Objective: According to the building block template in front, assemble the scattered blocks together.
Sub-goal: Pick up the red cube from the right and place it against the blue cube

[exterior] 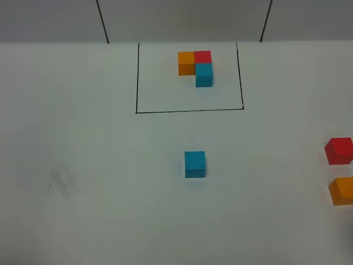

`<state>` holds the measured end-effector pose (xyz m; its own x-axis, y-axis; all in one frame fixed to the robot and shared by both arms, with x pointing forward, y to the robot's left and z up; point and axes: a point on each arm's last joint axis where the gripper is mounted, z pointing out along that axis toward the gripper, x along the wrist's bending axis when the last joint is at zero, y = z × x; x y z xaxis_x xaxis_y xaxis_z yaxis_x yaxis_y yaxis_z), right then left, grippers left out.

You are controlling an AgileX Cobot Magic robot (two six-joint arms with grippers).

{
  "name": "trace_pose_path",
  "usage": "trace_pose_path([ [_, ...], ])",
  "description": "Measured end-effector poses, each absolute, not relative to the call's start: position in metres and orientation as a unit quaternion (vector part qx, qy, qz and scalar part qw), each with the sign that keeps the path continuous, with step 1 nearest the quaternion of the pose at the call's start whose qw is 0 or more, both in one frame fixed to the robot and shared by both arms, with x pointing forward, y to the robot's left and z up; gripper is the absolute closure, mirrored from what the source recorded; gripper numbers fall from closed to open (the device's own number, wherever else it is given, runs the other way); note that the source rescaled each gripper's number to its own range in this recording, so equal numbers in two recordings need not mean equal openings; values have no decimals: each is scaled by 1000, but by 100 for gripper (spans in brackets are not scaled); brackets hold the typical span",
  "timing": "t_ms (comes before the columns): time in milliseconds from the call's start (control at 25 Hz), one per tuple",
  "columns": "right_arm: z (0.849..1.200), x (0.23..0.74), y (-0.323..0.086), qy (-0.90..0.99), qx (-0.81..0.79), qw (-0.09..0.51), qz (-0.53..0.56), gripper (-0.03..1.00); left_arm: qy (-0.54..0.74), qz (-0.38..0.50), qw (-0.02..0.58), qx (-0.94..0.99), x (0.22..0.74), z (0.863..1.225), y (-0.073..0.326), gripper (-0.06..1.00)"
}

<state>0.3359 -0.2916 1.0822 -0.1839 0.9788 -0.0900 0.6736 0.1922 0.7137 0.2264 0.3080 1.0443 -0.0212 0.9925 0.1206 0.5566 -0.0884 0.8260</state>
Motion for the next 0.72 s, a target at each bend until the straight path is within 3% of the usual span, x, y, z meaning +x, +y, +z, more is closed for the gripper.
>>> trace_pose_path([
  [720, 1005, 464, -291, 720, 621, 214, 223, 11, 609, 374, 291, 636, 226, 1044, 308, 94],
])
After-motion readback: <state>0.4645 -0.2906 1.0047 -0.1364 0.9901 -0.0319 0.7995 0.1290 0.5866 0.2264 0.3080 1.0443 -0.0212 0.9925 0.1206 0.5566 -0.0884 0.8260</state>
